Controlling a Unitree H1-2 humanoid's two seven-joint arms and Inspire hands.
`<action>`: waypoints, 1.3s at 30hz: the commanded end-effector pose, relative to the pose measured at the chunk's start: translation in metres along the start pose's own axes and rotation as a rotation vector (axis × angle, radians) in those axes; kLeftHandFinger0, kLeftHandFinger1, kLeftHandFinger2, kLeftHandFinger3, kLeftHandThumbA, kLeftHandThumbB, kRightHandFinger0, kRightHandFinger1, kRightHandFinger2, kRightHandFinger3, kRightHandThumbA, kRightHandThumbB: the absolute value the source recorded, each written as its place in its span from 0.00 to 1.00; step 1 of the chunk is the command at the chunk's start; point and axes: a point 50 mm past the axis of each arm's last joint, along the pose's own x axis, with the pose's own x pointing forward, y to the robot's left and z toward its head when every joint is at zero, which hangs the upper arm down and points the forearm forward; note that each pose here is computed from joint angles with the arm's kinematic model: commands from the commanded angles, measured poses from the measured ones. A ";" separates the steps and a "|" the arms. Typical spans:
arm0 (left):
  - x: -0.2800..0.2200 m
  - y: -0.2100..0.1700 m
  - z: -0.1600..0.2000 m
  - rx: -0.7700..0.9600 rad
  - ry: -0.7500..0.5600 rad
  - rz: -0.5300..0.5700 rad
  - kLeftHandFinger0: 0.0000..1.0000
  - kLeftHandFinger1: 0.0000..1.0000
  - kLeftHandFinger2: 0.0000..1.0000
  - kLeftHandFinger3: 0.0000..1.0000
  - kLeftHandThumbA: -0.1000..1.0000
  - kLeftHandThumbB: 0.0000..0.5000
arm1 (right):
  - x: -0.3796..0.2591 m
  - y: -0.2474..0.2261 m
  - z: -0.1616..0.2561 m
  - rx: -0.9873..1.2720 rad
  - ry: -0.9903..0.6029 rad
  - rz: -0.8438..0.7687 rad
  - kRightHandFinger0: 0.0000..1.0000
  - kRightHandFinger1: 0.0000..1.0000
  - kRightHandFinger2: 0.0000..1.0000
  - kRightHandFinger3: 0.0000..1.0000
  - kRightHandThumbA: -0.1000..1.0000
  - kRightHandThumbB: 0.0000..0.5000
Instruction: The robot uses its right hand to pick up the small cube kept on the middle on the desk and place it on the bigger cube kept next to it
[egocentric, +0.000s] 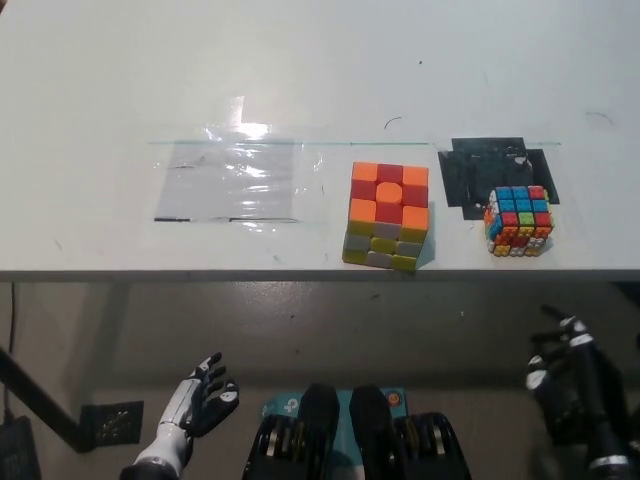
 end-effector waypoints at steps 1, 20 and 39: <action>0.007 0.008 0.019 0.034 -0.079 0.021 1.00 1.00 1.00 1.00 0.38 0.60 | -0.003 -0.037 0.022 0.042 -0.026 -0.023 0.39 0.42 0.55 0.82 0.21 0.17; 0.004 0.010 0.014 0.031 -0.067 0.034 1.00 1.00 1.00 1.00 0.36 0.61 | 0.009 -0.106 0.135 -0.043 -0.392 -0.043 0.31 0.34 0.46 0.76 0.22 0.24; 0.002 0.010 0.013 0.039 -0.063 0.031 1.00 1.00 1.00 1.00 0.36 0.60 | 0.076 -0.090 0.140 -0.432 -0.334 0.307 1.00 1.00 1.00 1.00 0.93 1.00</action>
